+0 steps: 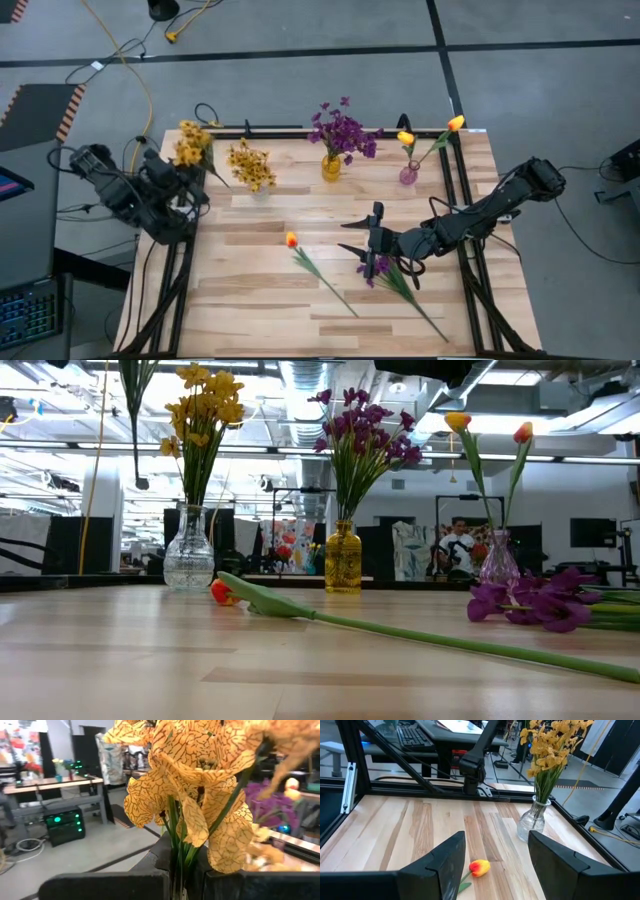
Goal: Sort flowers into vase by color
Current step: Put the yellow flowers into the transparent vase
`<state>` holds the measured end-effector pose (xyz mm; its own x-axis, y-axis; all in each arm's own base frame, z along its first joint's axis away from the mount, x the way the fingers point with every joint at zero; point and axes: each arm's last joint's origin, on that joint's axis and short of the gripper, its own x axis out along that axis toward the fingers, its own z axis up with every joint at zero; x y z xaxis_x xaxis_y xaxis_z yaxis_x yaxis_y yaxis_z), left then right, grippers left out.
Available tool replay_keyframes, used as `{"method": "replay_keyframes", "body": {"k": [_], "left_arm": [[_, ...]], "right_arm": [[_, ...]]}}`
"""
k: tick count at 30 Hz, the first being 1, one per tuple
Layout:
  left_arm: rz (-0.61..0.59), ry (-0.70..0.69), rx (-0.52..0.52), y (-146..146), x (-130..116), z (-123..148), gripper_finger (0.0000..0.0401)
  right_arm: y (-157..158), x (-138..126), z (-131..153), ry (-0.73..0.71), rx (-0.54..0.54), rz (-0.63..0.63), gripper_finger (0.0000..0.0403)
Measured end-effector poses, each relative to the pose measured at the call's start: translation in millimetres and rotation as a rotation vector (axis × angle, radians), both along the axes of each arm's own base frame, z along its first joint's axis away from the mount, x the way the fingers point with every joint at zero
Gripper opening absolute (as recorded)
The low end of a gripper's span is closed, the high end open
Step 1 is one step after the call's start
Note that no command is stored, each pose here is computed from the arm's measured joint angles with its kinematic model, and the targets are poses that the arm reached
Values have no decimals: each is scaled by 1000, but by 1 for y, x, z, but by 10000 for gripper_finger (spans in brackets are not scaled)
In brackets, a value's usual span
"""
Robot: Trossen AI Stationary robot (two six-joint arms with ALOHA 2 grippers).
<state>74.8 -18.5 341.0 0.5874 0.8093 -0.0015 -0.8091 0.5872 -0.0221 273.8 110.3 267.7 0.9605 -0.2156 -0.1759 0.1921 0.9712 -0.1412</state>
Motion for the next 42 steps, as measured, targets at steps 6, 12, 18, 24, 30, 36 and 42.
{"method": "replay_keyframes", "body": {"k": [6,12,18,24,30,36,42], "left_arm": [[99,-38,-26,9,-1,-1,6],[199,-102,-61,15,2,-5,6],[269,-146,-82,18,8,-31,6],[294,-197,-106,19,13,-44,6],[313,-241,-124,19,18,-42,6],[328,-277,-139,20,20,-41,6],[349,-329,-159,21,24,-39,6]], "right_arm": [[0,0,0,0,0,0,244],[0,0,0,0,0,0,244],[0,0,0,-1,0,0,244],[0,0,0,-1,0,0,244],[-4,1,0,-1,0,-14,244],[-6,2,0,0,0,-21,244],[-6,2,0,0,0,-21,244]]}}
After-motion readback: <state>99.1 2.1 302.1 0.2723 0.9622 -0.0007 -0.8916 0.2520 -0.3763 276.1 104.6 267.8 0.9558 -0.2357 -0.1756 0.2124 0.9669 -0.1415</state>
